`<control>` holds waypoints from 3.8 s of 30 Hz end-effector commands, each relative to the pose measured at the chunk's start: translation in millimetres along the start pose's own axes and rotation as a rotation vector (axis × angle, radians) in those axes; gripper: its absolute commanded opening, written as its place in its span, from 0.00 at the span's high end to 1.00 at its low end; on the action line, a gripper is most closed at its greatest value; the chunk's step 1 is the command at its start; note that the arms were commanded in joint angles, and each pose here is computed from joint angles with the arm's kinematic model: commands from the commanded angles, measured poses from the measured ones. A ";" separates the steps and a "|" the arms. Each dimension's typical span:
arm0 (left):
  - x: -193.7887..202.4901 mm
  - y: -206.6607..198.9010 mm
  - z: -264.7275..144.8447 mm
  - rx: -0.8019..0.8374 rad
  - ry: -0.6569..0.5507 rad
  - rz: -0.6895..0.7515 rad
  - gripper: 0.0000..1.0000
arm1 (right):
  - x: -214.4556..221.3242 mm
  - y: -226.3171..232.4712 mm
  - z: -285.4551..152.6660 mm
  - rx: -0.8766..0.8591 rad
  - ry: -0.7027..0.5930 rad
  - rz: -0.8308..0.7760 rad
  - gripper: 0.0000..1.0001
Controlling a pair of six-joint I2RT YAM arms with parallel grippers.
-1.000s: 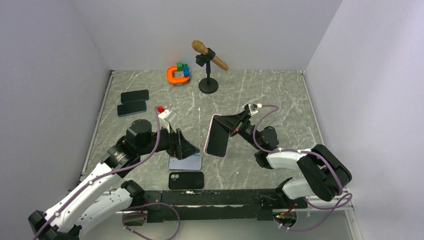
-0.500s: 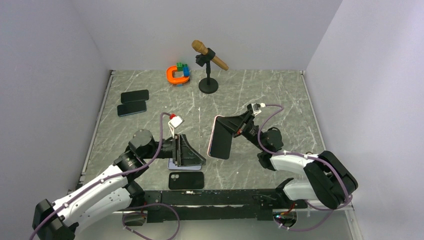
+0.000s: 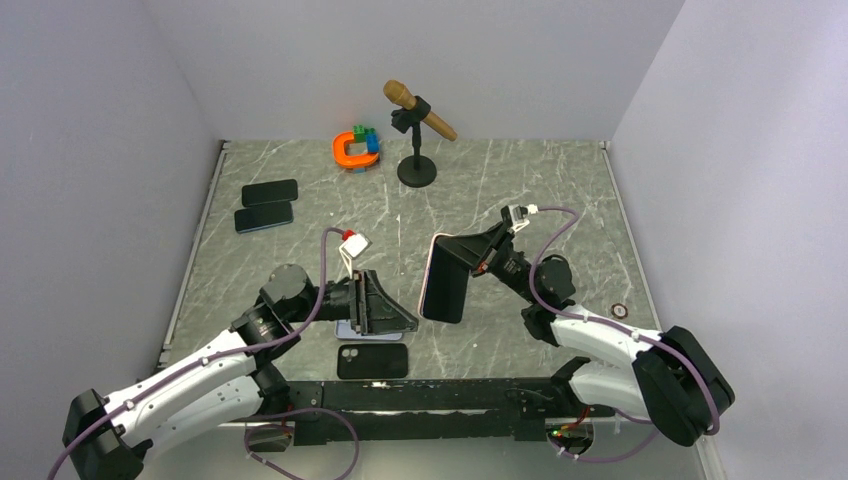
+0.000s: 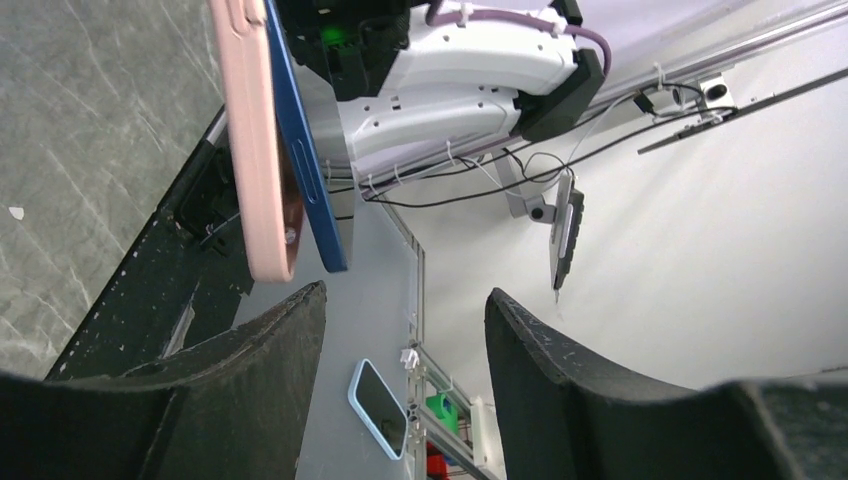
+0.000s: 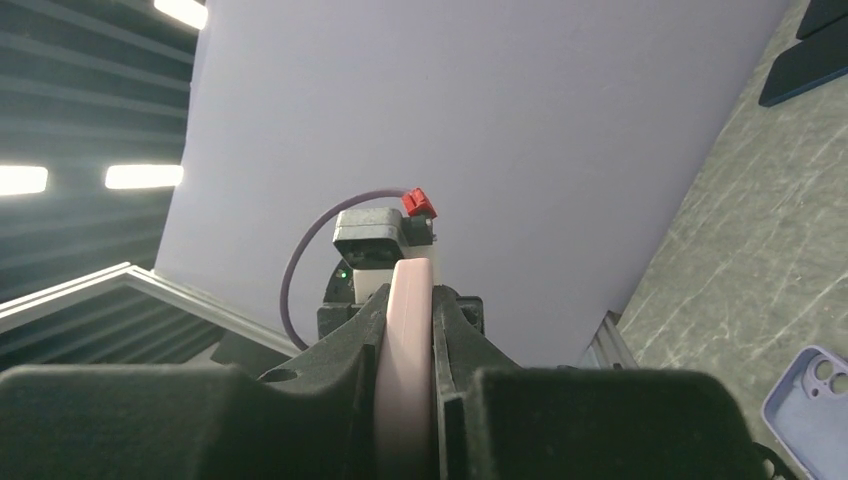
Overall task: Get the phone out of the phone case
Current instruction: Remove the phone case from the phone, then place the phone case at the center of the board.
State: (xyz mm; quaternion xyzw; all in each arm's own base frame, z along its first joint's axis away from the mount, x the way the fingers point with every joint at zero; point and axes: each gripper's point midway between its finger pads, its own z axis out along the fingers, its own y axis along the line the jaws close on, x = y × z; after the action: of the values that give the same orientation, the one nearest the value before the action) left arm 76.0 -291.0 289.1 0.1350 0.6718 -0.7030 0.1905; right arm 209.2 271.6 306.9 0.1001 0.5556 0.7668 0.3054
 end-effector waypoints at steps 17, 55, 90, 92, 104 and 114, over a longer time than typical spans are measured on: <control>-43.1 -1.9 38.7 0.054 -0.050 0.012 0.59 | 52.8 28.7 24.2 -0.087 0.247 -0.133 1.00; -108.9 -4.7 -32.0 0.070 -0.462 -0.279 1.00 | 76.0 -4.4 26.1 -0.079 0.190 -0.062 0.52; -117.1 44.0 -149.2 -0.789 -0.747 0.142 1.00 | 41.6 -186.2 -8.5 0.657 0.642 -0.538 1.00; -112.6 51.3 -168.4 -0.880 -0.781 0.138 1.00 | 51.3 -195.1 -6.6 0.621 0.775 -0.505 1.00; -95.9 65.1 -190.0 -0.985 -0.774 0.140 1.00 | 90.5 -266.5 -9.0 0.464 1.142 -0.298 1.00; -94.0 87.1 -175.5 -0.992 -0.721 0.089 1.00 | 78.6 -290.4 -5.9 0.641 1.078 -0.405 0.40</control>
State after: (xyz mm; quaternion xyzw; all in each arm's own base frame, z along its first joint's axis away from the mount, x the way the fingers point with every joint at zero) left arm 175.5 -102.0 230.9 -0.1916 0.8202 -0.2817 0.4595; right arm 229.1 370.6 27.1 -0.3066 0.8109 0.4982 0.0168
